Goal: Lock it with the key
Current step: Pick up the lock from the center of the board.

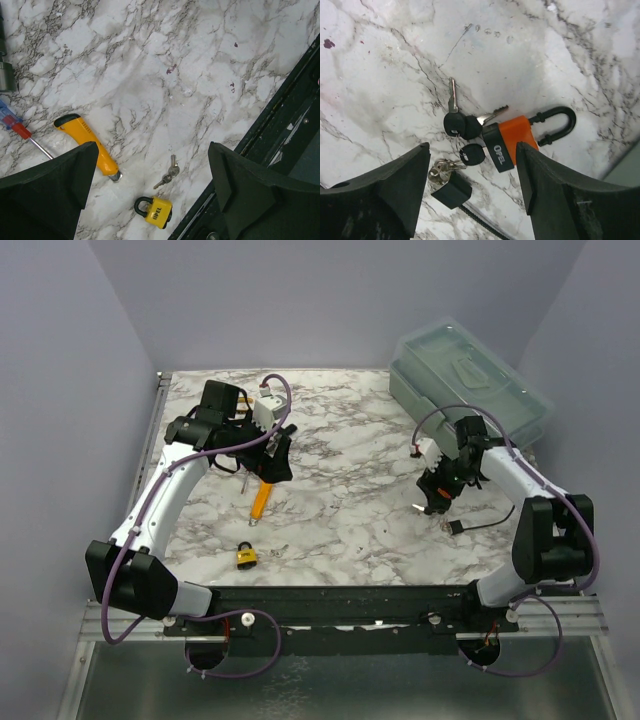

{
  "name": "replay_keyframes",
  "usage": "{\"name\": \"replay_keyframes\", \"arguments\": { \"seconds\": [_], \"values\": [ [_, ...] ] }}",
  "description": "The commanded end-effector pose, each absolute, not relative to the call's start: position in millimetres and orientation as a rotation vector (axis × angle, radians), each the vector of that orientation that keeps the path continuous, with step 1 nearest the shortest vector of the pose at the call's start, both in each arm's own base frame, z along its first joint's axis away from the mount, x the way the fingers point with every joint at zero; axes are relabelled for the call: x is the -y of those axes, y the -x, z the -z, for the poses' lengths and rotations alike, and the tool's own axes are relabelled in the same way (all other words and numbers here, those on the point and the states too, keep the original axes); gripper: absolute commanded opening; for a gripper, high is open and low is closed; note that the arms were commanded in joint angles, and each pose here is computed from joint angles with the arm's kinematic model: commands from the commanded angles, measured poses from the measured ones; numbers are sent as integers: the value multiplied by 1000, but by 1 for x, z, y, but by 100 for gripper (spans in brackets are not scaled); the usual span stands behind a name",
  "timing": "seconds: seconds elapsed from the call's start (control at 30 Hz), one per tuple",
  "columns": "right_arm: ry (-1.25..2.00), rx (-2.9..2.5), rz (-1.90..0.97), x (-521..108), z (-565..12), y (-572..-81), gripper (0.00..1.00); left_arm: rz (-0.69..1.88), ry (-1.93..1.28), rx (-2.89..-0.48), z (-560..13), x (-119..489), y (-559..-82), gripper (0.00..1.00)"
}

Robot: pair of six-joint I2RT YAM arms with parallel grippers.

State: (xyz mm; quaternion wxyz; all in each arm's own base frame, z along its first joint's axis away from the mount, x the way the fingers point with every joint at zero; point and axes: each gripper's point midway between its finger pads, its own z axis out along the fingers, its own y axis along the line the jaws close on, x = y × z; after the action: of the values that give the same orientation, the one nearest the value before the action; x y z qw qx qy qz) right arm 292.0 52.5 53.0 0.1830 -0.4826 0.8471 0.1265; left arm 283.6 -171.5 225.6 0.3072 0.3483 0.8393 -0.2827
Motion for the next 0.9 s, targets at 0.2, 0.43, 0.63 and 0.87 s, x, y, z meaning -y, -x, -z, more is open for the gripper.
{"name": "replay_keyframes", "arguments": {
  "seconds": [0.2,0.43,0.63,0.87],
  "values": [
    [745,-2569,-239,-40,-82,-301,79,756,-925,-2154,-238,176,-285,99],
    [414,-2652,-170,-31,-68,-307,76,762,-888,-2086,-251,179,-284,99],
    [361,-2684,-99,-22,-47,-308,76,764,-880,-2059,-257,180,-282,99],
    [360,-2725,-107,-22,-24,-302,73,757,-865,-2046,-261,179,-283,99]
  ]
}}
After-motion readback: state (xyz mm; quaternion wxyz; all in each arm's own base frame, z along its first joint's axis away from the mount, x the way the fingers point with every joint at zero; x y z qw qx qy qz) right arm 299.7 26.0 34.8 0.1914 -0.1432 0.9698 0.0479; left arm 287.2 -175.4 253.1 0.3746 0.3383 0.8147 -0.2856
